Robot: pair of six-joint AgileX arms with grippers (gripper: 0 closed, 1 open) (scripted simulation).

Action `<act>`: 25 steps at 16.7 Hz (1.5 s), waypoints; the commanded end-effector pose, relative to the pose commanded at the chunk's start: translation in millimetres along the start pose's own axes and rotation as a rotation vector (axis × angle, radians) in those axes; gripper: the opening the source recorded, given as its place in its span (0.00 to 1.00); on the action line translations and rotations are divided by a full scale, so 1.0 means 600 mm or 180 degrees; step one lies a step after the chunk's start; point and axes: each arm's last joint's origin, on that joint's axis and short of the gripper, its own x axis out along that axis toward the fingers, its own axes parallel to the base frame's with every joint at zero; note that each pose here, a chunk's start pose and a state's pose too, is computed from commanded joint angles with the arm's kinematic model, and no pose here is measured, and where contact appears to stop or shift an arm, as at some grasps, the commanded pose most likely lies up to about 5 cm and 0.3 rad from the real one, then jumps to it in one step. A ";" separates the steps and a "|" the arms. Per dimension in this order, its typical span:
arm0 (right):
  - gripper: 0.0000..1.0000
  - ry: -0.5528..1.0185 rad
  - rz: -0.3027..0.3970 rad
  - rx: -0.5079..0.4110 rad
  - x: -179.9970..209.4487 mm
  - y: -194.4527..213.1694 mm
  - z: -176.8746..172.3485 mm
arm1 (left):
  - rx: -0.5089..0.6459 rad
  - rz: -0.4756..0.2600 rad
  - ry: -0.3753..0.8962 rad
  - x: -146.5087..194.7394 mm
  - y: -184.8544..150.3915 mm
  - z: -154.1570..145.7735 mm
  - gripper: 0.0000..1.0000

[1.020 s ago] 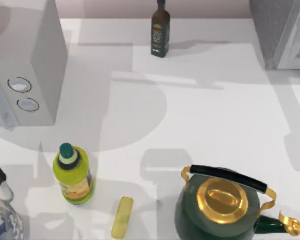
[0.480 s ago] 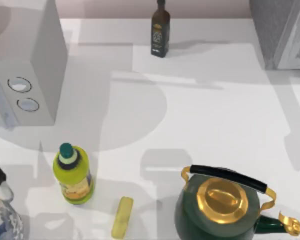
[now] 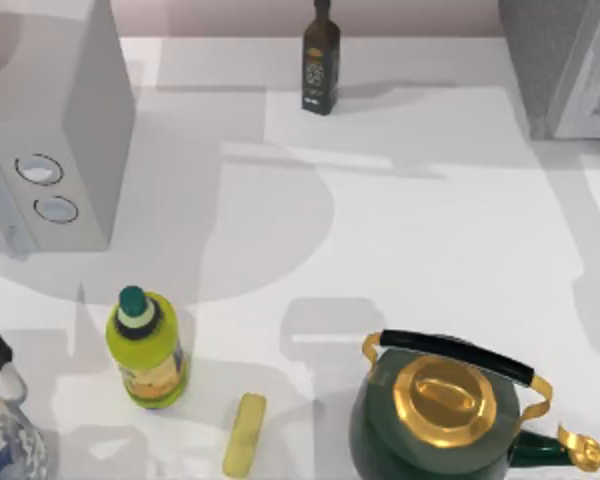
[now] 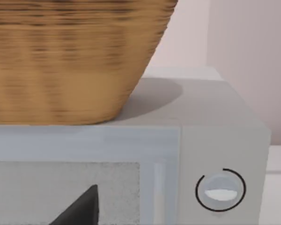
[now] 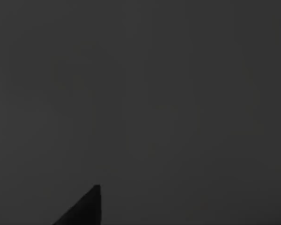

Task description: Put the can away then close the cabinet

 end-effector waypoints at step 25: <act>1.00 0.0033 -0.0066 -0.0006 -0.486 -0.055 -0.588 | 0.0000 0.0000 0.0000 0.000 0.000 0.000 1.00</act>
